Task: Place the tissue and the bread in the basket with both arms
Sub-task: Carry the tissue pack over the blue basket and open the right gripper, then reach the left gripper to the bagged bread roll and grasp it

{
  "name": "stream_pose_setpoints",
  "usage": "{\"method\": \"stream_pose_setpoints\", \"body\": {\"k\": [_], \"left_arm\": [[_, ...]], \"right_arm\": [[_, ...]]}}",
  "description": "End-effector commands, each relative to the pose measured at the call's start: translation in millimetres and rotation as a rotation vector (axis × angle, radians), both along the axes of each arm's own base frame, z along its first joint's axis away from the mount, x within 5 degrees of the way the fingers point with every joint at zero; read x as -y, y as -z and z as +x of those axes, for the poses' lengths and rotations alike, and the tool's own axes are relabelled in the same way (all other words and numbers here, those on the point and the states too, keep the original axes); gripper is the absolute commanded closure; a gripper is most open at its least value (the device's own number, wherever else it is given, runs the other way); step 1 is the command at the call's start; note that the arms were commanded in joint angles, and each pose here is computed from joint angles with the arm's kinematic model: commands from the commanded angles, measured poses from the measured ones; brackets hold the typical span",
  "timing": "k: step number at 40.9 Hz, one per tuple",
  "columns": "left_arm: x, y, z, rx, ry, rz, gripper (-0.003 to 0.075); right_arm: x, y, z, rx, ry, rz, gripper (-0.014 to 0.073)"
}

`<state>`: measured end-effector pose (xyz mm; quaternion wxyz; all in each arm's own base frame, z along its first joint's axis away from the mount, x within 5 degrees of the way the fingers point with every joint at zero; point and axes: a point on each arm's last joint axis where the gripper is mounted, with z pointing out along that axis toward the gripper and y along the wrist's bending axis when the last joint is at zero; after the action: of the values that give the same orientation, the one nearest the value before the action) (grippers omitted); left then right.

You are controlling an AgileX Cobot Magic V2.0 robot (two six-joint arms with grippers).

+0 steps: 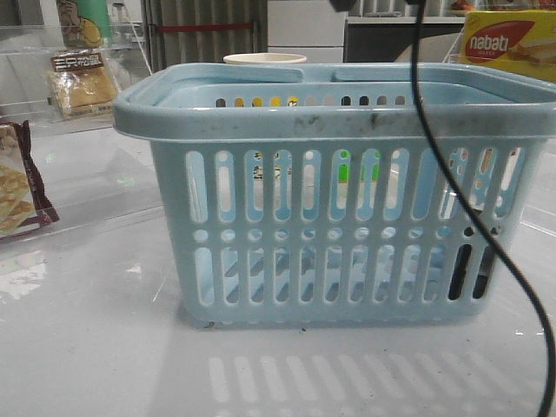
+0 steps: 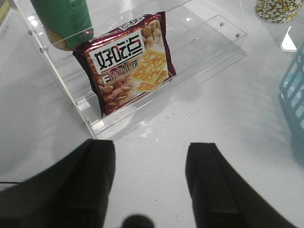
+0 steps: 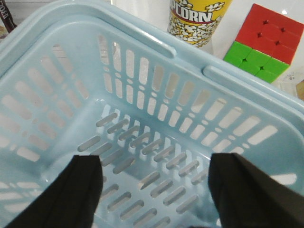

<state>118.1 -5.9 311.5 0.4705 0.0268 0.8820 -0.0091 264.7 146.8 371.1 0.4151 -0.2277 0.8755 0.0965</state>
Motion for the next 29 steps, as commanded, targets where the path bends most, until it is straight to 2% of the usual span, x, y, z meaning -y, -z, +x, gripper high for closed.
{"method": "stream_pose_setpoints", "body": {"k": [1,6,14,21,29], "left_arm": [[0.2,-16.5,6.0,0.122,0.000,-0.004,0.0320],[2.1,-18.9,9.7,0.152,0.010,-0.017,0.0303],[11.7,-26.6,30.3,0.122,0.074,-0.005,0.0148],[21.3,-37.3,65.1,0.101,0.104,-0.005,0.0139],[29.4,-37.5,121.0,0.066,0.103,-0.002,0.0139]], "right_arm": [[14.0,-22.7,-25.3,0.123,-0.006,0.060,0.0025],[27.7,-17.6,-49.7,0.149,-0.007,0.073,0.0025],[43.6,-11.8,-75.6,0.178,-0.008,0.066,0.0025],[45.1,-12.0,-78.3,0.178,-0.007,0.066,0.0025],[45.1,-12.0,-78.3,0.178,-0.007,0.066,0.0025]]}}
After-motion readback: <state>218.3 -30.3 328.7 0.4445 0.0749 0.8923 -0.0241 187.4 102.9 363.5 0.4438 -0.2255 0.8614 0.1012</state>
